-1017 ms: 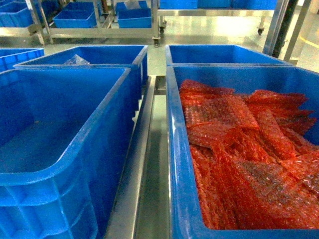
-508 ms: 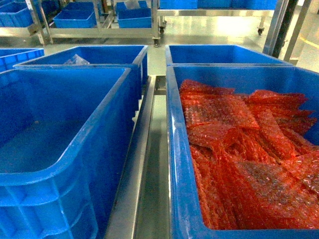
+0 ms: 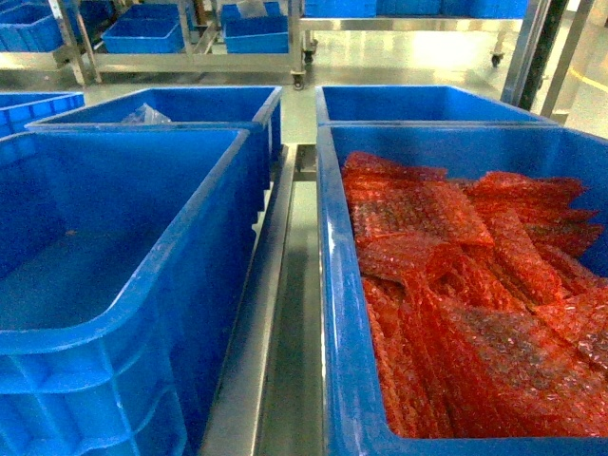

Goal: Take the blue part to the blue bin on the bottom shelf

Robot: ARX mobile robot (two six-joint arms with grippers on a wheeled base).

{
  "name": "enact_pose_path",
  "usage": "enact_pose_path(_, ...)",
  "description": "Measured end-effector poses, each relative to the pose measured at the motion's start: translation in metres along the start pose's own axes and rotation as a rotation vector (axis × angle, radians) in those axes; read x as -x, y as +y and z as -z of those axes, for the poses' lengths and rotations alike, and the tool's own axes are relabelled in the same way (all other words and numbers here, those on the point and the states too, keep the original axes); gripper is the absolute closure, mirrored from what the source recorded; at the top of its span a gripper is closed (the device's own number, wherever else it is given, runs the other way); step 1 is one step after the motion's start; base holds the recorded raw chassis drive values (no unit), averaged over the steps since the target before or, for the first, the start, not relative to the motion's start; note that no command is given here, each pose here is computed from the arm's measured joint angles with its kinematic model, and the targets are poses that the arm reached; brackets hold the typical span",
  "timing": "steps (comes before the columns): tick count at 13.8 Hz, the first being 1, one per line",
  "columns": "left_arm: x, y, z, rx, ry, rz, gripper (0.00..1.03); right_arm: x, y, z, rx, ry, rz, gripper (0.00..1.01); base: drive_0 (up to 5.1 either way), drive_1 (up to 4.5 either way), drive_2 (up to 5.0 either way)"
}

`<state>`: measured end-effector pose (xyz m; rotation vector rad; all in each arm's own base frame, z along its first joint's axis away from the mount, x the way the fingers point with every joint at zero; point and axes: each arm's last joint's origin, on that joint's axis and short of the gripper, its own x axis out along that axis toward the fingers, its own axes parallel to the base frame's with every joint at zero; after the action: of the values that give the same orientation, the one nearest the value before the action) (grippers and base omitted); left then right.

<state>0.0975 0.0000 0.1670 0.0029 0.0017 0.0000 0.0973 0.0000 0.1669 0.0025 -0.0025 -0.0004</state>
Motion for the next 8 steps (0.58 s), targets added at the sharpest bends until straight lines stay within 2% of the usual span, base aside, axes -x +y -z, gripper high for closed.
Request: enact_pose_path(8, 0.0000, 0.0000, 0.0000, 0.000, 0.000, 0.000, 0.05, 0.0000, 0.0000, 0.0000, 0.000, 0.000, 0.000, 0.03, 0.0, 0.00, 0.0)
